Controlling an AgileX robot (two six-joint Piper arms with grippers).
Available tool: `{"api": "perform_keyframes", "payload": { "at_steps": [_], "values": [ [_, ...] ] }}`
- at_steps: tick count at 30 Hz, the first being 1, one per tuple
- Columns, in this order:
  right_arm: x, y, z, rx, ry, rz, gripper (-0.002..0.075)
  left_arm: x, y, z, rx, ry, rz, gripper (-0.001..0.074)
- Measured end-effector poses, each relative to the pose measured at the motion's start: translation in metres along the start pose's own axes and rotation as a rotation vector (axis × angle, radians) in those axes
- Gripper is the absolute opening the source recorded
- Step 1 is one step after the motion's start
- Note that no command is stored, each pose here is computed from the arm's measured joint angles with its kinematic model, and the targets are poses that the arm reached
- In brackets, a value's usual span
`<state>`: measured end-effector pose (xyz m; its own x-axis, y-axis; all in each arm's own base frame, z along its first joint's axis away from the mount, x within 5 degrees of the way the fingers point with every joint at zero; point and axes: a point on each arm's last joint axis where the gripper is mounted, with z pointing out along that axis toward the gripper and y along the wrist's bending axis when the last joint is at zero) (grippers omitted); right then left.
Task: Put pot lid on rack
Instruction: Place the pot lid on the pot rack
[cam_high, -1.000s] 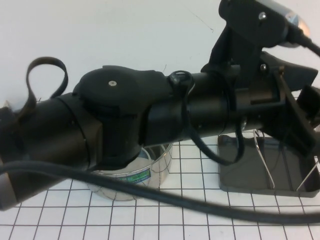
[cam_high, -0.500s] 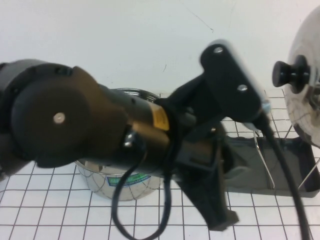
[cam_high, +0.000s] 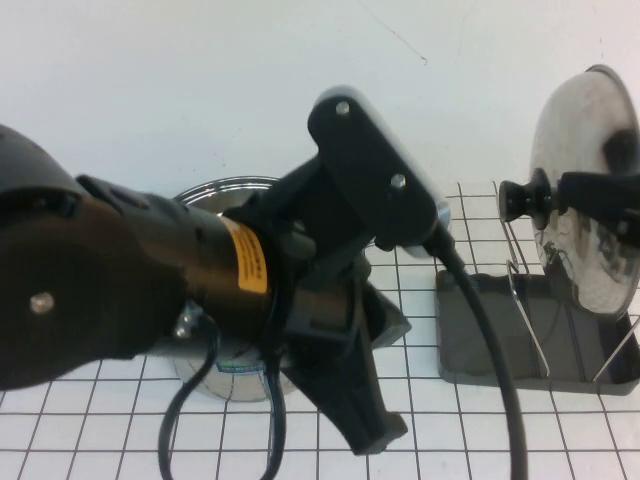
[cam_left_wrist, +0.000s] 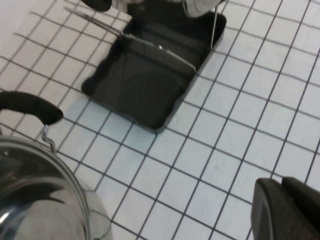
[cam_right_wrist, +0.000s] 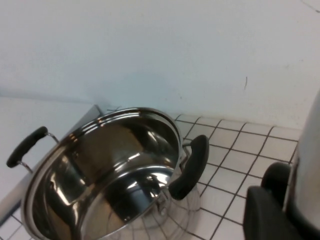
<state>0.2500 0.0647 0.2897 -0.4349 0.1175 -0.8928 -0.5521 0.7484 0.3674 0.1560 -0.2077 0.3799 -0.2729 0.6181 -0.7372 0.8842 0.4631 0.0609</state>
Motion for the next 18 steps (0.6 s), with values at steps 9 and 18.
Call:
{"api": "perform_keyframes", "payload": {
  "at_steps": [9,18],
  "values": [
    [0.016,0.0,0.022,0.029,0.082,-0.021,0.009,0.006,0.0,0.006,-0.001,0.009,-0.036,-0.0001],
    [0.027,-0.016,0.033,0.096,0.137,0.008,0.0095,0.006,0.0,0.007,-0.002,0.006,-0.049,-0.0001]
  ]
}}
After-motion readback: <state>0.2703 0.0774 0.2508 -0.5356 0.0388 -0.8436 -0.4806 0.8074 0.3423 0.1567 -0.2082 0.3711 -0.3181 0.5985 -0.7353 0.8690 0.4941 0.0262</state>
